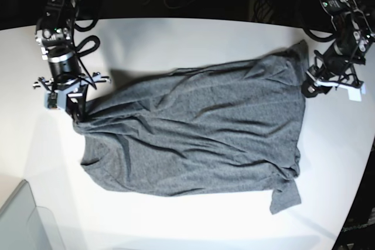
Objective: Layout the t-shirt on the table in an organized manner, then fold the t-shirt properly
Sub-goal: 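Grasp the shirt edge with both grippers, holding it taut, then lift the shirt with both grippers and swing it over, flipping it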
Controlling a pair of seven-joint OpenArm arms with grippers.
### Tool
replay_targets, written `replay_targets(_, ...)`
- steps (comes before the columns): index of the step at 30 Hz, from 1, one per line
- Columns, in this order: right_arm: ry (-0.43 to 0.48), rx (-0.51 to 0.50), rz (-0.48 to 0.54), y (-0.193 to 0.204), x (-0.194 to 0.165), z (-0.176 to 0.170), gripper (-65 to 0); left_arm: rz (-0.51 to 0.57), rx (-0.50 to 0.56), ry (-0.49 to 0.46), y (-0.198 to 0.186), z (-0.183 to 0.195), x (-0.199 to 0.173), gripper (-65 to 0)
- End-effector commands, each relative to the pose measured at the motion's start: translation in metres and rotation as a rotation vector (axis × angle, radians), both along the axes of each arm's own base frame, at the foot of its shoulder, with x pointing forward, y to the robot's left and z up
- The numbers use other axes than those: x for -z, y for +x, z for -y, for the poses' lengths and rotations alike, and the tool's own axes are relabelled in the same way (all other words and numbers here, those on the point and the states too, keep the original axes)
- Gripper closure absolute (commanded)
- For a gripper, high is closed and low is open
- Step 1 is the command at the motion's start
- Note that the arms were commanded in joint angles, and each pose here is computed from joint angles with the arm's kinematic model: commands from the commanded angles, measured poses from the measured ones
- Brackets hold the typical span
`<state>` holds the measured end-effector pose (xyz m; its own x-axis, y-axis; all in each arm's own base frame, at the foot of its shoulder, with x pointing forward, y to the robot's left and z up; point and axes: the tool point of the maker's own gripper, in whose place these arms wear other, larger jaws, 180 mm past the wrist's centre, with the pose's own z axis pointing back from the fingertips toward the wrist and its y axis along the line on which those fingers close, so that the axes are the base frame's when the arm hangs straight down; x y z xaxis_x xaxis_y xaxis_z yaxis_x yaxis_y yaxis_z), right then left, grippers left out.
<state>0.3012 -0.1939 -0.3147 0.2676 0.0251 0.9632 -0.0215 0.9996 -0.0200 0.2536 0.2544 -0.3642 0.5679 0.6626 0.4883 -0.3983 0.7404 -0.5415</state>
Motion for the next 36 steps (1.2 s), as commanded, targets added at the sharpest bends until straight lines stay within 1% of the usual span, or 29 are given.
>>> replay_targets(1,-0.005,-0.001,0.059,0.004,-0.015,0.001,0.0,0.013,-0.008,0.003,-0.001,-0.001,-0.002,-29.0)
replay_targets(3,-0.005,-0.001,0.057,0.004,-0.015,0.001,0.0,0.002,-0.027,-0.022,-0.005,0.004,0.004,-32.2)
replay_targets(6,-0.004,0.000,0.055,0.004,-0.015,0.001,0.0,-0.063,-0.041,-0.055,-0.016,0.012,0.028,-38.3)
replay_targets(9,-0.003,-0.003,0.045,0.001,-0.011,0.000,0.0,-0.116,-0.056,-0.094,-0.024,0.020,0.049,-46.9)
replay_targets(12,-0.003,-0.009,0.041,0.000,-0.010,-0.001,0.0,-0.163,-0.072,-0.089,-0.030,0.018,0.063,-54.1)
replay_targets(16,-0.001,-0.008,0.037,0.000,-0.008,-0.001,0.0,-0.195,-0.075,-0.096,-0.029,0.024,0.075,-60.1)
replay_targets(18,-0.001,-0.008,0.038,0.001,-0.009,-0.001,0.0,-0.225,-0.059,-0.079,-0.031,0.027,0.082,-59.9)
replay_targets(20,0.001,-0.007,0.034,0.001,-0.007,-0.001,0.0,-0.254,-0.020,-0.061,-0.029,0.035,0.090,-55.9)
replay_targets(21,0.001,-0.007,0.036,0.001,-0.007,-0.001,0.0,-0.270,-0.002,-0.051,-0.029,0.039,0.094,-52.2)
replay_targets(23,0.001,-0.007,0.034,0.001,-0.007,-0.001,0.0,-0.284,0.020,-0.030,-0.030,0.043,0.099,-41.4)
replay_targets(26,0.000,-0.004,0.034,0.001,-0.007,0.001,0.0,-0.264,0.037,0.031,-0.025,0.045,0.102,-20.7)
replay_targets(27,0.000,-0.004,0.034,0.001,-0.007,0.001,0.0,-0.262,0.054,0.057,-0.023,0.047,0.103,-15.6)
replay_targets(31,-0.001,-0.001,0.034,0.001,-0.007,0.002,0.0,-0.295,0.125,0.151,-0.030,0.054,0.114,-0.1)
replay_targets(33,-0.001,-0.001,0.034,0.001,-0.007,0.002,0.0,-0.310,0.158,0.200,-0.030,0.053,0.115,-0.3)
replay_targets(36,-0.003,0.000,0.039,0.001,-0.008,0.003,0.0,-0.276,0.162,0.235,-0.022,0.049,0.103,-0.2)
